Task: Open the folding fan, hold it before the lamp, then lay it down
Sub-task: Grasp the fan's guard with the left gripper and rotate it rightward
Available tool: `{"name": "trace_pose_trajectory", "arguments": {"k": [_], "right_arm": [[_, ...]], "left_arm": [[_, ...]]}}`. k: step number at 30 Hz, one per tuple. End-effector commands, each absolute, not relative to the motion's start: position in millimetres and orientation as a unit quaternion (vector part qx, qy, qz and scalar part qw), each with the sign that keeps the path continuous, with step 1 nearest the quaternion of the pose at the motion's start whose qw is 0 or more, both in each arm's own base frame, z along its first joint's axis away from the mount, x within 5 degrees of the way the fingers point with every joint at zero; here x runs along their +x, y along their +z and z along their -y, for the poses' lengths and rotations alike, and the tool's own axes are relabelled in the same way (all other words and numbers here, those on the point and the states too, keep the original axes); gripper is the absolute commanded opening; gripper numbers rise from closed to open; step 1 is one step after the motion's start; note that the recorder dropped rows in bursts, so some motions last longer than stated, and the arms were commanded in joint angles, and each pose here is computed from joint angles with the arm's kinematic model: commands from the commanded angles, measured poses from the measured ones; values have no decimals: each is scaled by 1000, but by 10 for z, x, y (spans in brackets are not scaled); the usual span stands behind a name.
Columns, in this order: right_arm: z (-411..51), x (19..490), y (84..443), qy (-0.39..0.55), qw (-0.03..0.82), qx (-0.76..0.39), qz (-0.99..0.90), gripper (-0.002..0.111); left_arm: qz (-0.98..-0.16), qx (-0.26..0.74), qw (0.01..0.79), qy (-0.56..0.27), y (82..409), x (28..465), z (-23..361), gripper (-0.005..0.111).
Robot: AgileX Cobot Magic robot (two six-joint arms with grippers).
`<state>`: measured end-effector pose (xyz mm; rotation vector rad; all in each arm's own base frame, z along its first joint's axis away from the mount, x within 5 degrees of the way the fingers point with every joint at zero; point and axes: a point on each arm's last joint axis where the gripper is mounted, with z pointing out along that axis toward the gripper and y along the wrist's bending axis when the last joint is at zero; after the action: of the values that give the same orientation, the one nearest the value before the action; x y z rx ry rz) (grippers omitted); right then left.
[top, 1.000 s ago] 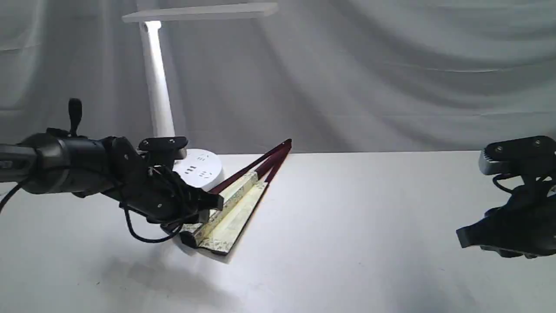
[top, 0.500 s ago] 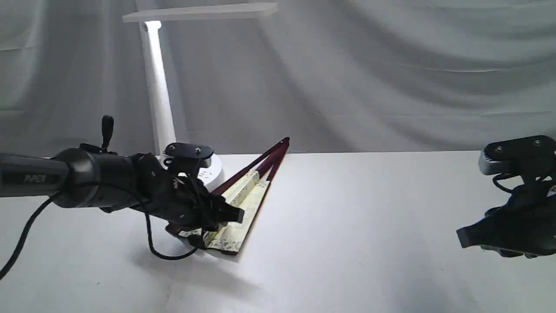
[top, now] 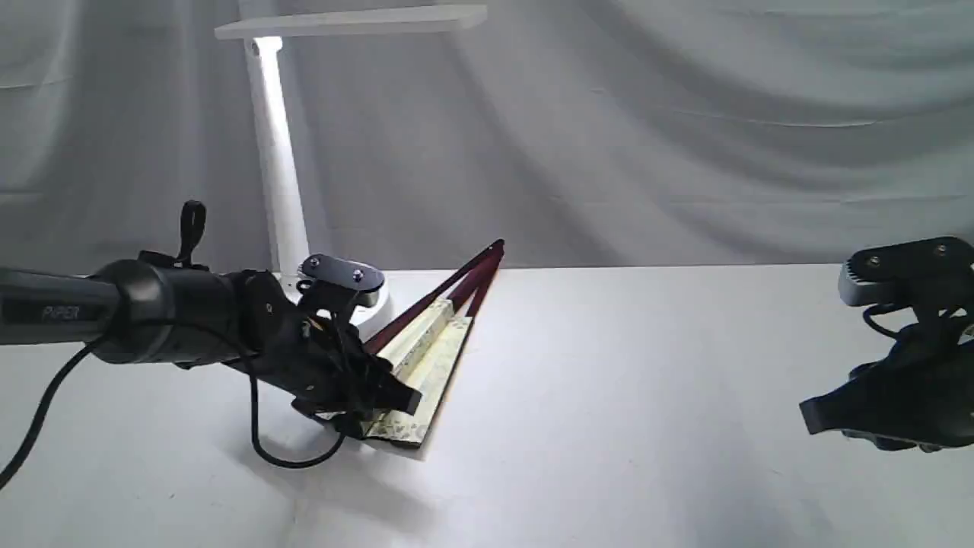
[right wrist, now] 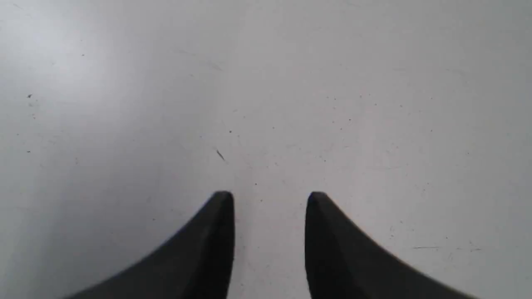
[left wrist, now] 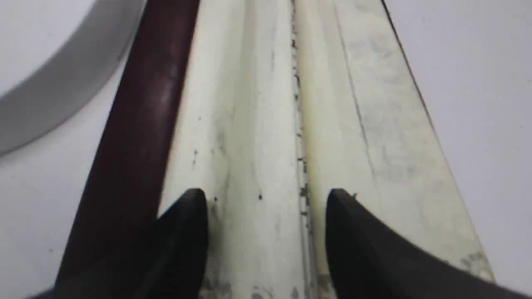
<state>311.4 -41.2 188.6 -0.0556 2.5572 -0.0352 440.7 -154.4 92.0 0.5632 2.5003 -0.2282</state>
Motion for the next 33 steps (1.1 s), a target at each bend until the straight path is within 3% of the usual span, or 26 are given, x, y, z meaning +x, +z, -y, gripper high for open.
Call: {"name": "trace_pose_trajectory", "arguments": {"k": [1, 7, 13, 23, 33], "right_arm": [[414, 3134, 1909, -19, 295, -29, -955, 30], [414, 3134, 1909, -19, 295, -29, -955, 30], [414, 3134, 1909, -19, 295, -29, -955, 30], [414, 3134, 1909, -19, 295, -29, -955, 30], [405, 3113, 1895, -14, 281, -31, -959, 30]], "left_arm": [[-931, 243, 261, -85, 907, 4357, 1595, 45], [-932, 246, 252, -87, 899, 4338, 1609, 44], [-919, 304, 237, -86, 885, 4254, 1746, 27], [-888, 395, 222, -82, 872, 4113, 1990, 27], [-806, 563, 161, -84, 851, 3911, 2093, 27]]}}
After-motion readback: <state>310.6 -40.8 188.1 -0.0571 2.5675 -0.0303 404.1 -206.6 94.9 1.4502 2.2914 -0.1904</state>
